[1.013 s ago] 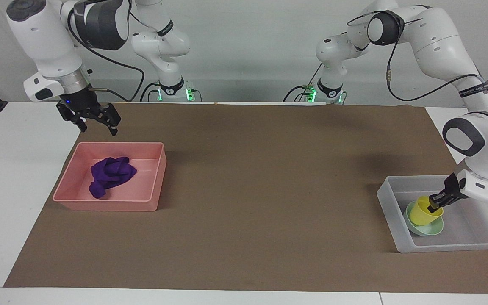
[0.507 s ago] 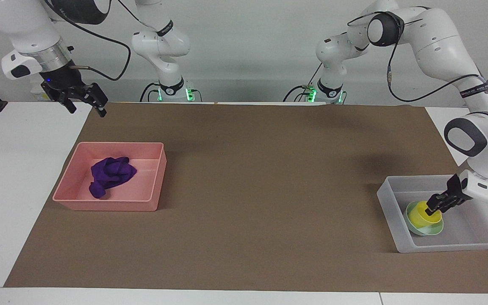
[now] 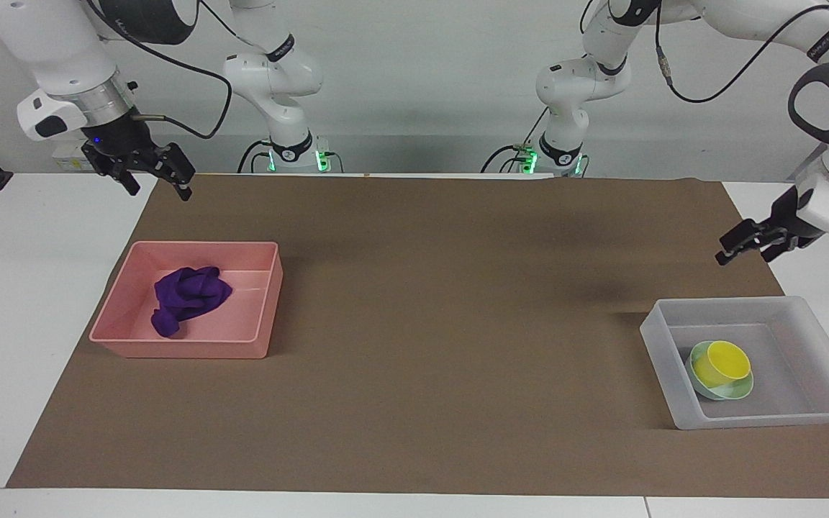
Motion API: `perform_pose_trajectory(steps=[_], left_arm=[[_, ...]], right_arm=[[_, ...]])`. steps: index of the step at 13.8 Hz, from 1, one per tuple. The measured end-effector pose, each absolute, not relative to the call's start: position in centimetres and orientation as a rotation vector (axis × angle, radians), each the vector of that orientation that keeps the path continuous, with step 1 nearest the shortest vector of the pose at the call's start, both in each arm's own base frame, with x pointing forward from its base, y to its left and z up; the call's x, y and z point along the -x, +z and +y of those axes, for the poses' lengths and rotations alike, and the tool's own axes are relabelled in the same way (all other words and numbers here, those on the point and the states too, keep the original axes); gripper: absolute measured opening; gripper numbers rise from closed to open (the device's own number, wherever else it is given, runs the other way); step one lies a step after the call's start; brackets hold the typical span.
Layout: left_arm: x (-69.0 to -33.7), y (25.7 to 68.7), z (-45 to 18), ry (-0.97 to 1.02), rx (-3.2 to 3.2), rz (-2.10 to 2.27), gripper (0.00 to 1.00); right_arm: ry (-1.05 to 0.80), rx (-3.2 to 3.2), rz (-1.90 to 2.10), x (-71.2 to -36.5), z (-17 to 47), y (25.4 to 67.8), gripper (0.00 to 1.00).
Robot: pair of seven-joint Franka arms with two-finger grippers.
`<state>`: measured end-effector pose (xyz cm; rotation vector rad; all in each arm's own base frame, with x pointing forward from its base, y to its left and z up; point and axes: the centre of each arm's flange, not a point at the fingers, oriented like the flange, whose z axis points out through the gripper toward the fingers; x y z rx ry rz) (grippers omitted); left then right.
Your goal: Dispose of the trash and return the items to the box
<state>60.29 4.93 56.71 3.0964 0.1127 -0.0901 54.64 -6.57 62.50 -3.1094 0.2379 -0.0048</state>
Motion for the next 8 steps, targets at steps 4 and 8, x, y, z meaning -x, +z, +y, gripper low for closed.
perform_pose_trajectory(steps=[4,8], left_arm=[[-57.0,56.9,-0.6,-0.091,-3.124,0.049,1.0],[-53.5,59.6,-3.8,-0.044,-3.133,-0.046,1.0]], right_arm=[[-0.008,3.129,0.162,-54.8,-6.0,62.4,1.0],[0.002,3.137,0.106,-54.9,-4.1,62.1,1.0]])
